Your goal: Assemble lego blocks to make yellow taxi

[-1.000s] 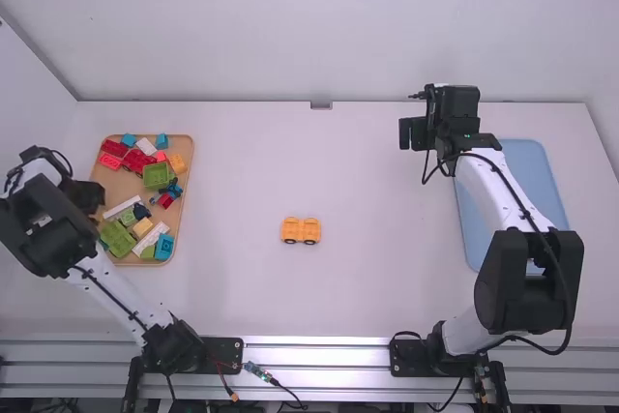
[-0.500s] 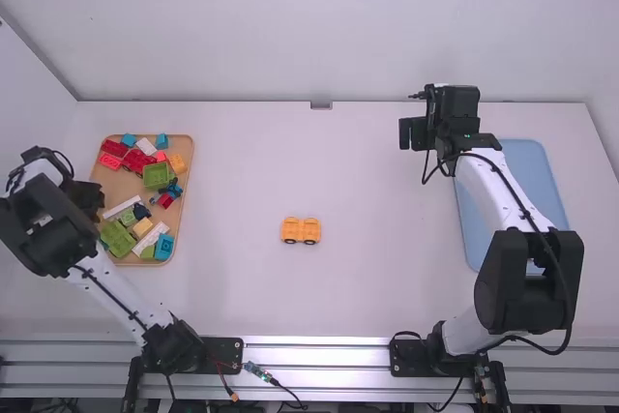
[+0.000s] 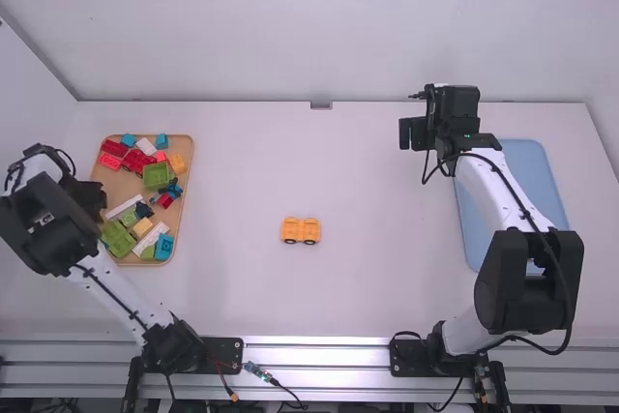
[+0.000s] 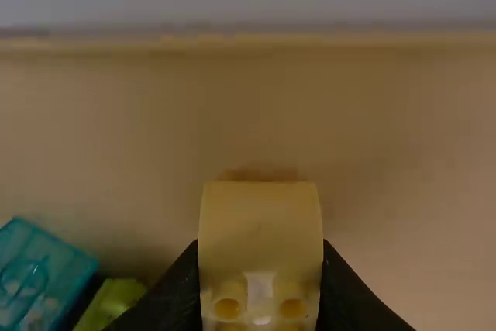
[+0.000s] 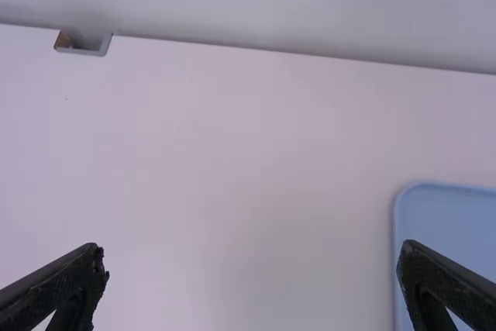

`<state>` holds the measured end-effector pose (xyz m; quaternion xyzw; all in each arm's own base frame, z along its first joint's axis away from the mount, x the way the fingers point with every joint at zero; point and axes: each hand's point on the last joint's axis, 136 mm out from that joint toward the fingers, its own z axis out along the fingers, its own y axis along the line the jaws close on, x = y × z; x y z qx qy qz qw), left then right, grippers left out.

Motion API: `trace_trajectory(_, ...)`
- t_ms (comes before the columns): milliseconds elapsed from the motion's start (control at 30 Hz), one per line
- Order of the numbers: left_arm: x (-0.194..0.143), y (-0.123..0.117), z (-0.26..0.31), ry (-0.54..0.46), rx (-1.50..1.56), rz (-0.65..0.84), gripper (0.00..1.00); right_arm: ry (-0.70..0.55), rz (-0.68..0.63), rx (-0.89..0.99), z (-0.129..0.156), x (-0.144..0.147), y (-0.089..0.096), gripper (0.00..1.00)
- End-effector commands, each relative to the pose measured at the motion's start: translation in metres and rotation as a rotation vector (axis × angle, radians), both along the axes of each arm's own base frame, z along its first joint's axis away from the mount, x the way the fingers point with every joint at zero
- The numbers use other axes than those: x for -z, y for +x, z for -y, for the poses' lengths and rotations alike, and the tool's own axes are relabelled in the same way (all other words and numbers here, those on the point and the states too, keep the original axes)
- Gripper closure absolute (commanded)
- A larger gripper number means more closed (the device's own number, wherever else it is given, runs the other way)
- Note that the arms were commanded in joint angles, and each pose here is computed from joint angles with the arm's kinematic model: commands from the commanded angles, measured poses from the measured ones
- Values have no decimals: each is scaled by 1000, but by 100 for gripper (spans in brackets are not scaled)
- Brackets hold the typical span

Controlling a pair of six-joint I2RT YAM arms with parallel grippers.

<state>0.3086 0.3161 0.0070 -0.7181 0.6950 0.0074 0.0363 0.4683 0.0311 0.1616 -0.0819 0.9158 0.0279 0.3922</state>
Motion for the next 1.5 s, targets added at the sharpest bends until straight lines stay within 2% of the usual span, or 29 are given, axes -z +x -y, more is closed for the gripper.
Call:
trace_trajectory(0, -28, 19, -8, 49, -8, 46, 98, 8, 20, -2, -2, -9, 5, 1)
trace_trajectory(133, -52, 32, -4, 60, 17, 58, 98, 8, 17, -2, -2, -9, 5, 1)
trace_trajectory(300, -71, 20, 16, 124, -119, -98, 98, 9, 17, -2, -2, -9, 5, 1)
trace_trajectory(467, -83, 51, 58, 167, -10, -89, 98, 8, 17, -2, -2, -9, 5, 1)
trace_trajectory(567, -91, 79, 108, 193, 59, -34, 98, 8, 14, -2, -2, -8, 4, 1)
trace_trajectory(700, -91, 96, 167, 238, 120, 9, 98, 8, 13, -2, -2, -8, 4, 1)
trace_trajectory(900, -89, 84, 254, 229, 69, 29, 98, 8, 16, -2, -2, -8, 4, 1)
trace_trajectory(1133, -74, 68, 322, 122, 206, 8, 98, 8, 17, -1, -1, -8, 5, 1)
trace_trajectory(1200, -65, 64, 329, 123, 214, 1, 98, 8, 17, -2, -1, -8, 5, 1)
trace_trajectory(1333, -42, 37, 347, 106, 97, -52, 98, 8, 16, -1, -1, -8, 5, 1)
trace_trajectory(1467, -29, 30, 363, 104, 154, -34, 98, 8, 16, -1, -1, -8, 5, 1)
